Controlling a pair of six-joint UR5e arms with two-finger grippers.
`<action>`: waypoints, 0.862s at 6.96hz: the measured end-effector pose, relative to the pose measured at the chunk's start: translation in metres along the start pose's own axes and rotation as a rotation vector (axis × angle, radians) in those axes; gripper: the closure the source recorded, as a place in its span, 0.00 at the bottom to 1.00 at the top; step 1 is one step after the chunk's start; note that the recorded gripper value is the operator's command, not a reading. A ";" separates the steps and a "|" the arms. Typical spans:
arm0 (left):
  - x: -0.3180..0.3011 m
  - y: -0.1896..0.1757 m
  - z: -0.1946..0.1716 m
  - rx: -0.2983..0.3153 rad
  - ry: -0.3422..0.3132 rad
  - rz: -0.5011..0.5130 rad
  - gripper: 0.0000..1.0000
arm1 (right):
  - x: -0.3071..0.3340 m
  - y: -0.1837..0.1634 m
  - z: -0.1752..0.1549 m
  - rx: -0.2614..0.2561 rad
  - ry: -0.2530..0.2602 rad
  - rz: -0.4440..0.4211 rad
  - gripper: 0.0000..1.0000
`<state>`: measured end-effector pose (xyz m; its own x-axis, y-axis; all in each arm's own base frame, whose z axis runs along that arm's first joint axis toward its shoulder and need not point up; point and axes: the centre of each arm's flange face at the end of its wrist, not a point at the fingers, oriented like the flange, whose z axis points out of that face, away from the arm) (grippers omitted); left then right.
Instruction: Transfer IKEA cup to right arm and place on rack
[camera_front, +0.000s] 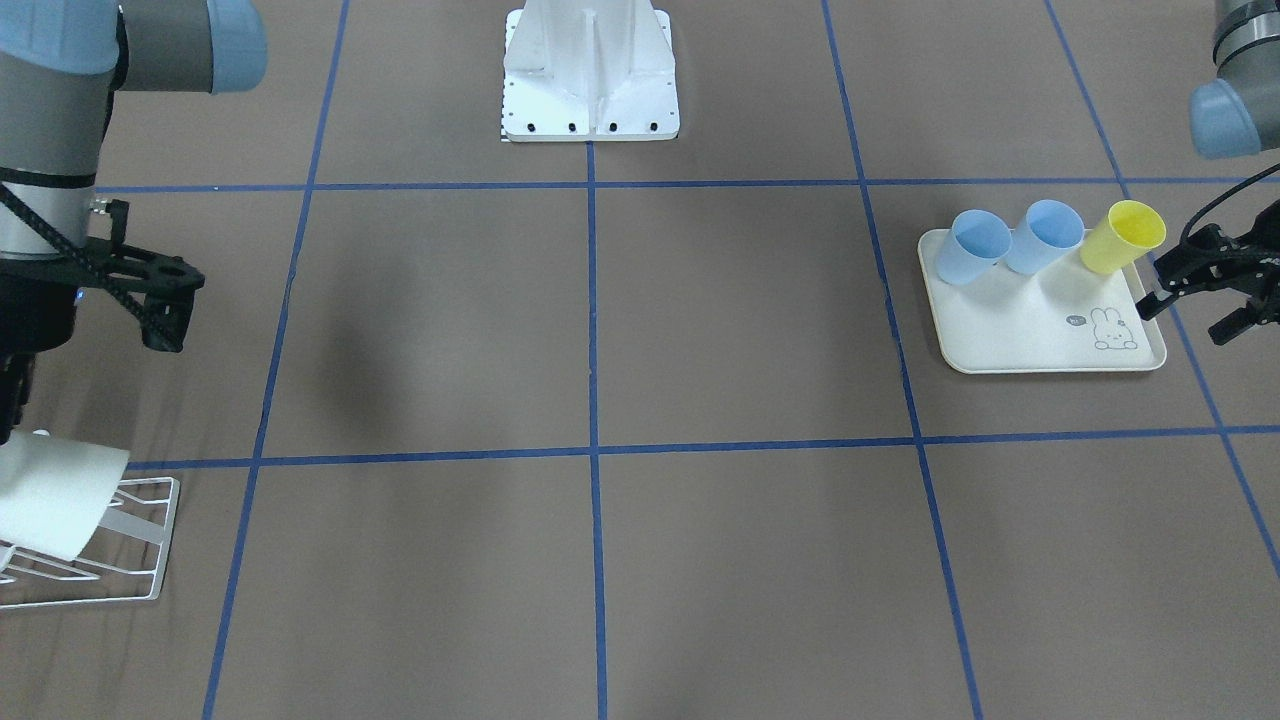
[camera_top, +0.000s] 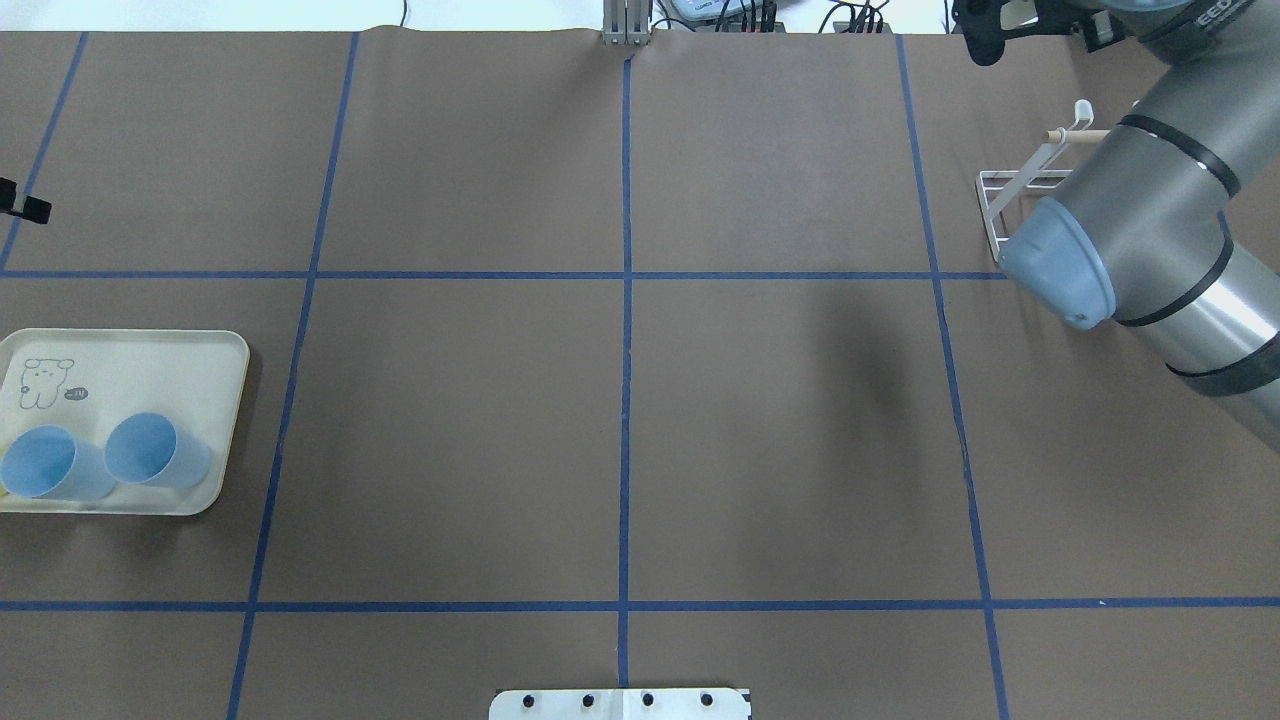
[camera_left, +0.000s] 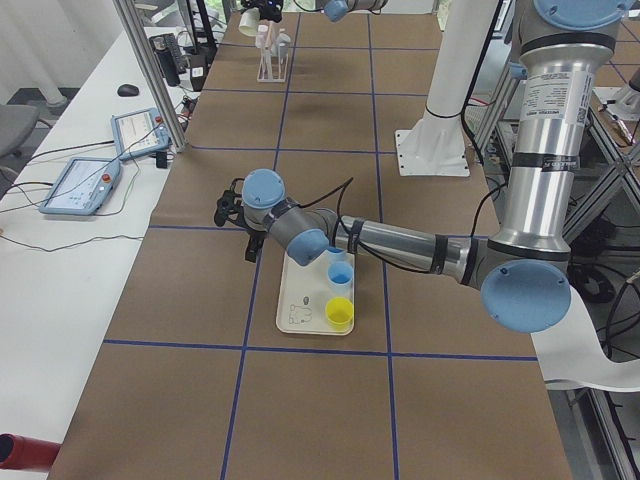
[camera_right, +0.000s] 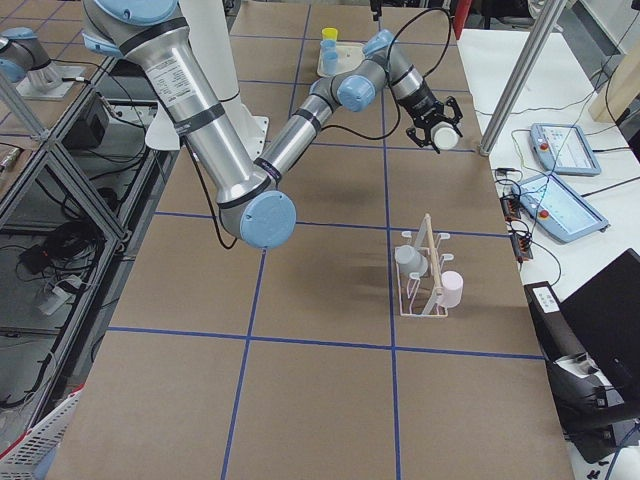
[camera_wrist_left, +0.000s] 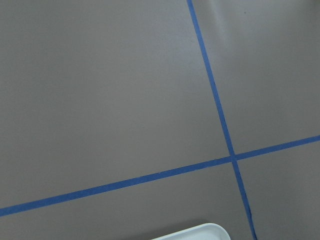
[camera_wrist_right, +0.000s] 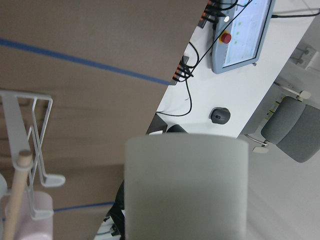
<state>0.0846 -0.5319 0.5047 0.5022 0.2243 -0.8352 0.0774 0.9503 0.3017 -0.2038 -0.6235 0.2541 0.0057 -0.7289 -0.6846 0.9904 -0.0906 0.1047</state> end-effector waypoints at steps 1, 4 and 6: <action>0.000 0.000 0.000 0.000 0.000 -0.003 0.00 | -0.005 0.017 0.024 -0.039 -0.017 -0.090 0.86; 0.001 0.001 0.000 0.001 0.001 -0.007 0.00 | -0.066 0.052 0.119 -0.087 0.020 -0.267 0.80; 0.001 0.001 -0.001 0.001 0.003 -0.007 0.00 | -0.100 0.066 0.148 -0.104 0.035 -0.308 0.77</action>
<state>0.0846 -0.5304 0.5038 0.4994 0.2183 -0.8384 0.0821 0.9515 0.2966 -0.1597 -0.6573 0.4363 -0.2931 -0.6541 -0.6973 0.9552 -0.2319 -0.1840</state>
